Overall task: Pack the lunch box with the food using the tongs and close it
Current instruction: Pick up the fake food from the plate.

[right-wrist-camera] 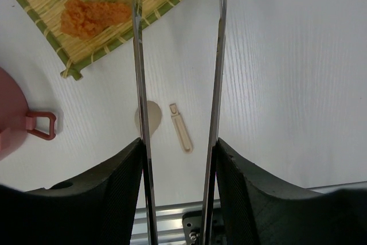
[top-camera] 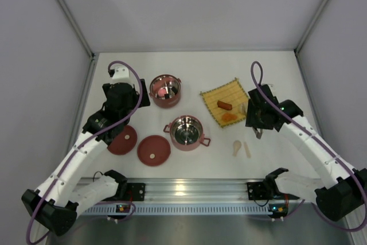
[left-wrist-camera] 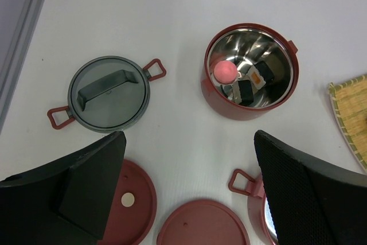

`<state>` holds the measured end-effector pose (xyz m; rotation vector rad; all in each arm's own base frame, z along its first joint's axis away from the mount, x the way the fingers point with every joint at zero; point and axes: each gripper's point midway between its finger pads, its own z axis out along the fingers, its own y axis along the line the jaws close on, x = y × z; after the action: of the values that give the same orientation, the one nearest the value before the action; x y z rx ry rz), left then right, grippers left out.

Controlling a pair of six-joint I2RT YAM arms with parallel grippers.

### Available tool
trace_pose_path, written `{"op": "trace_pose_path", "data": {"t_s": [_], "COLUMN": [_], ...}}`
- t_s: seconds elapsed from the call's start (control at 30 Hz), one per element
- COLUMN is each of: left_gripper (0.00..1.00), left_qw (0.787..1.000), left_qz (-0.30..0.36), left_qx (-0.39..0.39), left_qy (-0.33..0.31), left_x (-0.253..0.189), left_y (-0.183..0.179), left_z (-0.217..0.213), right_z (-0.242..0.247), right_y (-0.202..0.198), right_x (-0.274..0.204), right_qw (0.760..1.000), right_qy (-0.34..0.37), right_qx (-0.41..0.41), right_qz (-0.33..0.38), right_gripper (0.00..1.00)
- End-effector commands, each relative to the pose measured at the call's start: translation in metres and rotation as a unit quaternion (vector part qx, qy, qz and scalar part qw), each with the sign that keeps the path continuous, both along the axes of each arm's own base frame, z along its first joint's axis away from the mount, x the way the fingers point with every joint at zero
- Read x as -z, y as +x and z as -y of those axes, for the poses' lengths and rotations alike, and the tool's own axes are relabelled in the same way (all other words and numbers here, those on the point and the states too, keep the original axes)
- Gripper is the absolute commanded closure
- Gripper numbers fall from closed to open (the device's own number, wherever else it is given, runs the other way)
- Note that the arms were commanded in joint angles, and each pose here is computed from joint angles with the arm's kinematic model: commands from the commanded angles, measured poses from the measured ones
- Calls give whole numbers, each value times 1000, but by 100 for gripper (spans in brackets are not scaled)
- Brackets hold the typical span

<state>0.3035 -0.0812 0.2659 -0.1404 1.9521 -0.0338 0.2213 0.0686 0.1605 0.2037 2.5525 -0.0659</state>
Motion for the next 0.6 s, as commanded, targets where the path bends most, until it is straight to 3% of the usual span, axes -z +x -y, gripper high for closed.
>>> {"op": "trace_pose_path", "data": {"t_s": [0.0,0.57], "left_gripper": [1,1], "left_qw": [1000,1000], "left_qz": [27,23], "left_qx": [-2,-3], "left_qy": [-15,-11], "left_x": [-18,-16], "left_y": [1,2], "left_z": [0,0], "right_z": [-8,-12], "right_y": [17,31], "right_x": [3,6], "right_qw": [1000,1000], "right_qy": [20,20], "right_qx": [-3,-8], "right_qz": [15,23], "right_gripper": [50,50]}}
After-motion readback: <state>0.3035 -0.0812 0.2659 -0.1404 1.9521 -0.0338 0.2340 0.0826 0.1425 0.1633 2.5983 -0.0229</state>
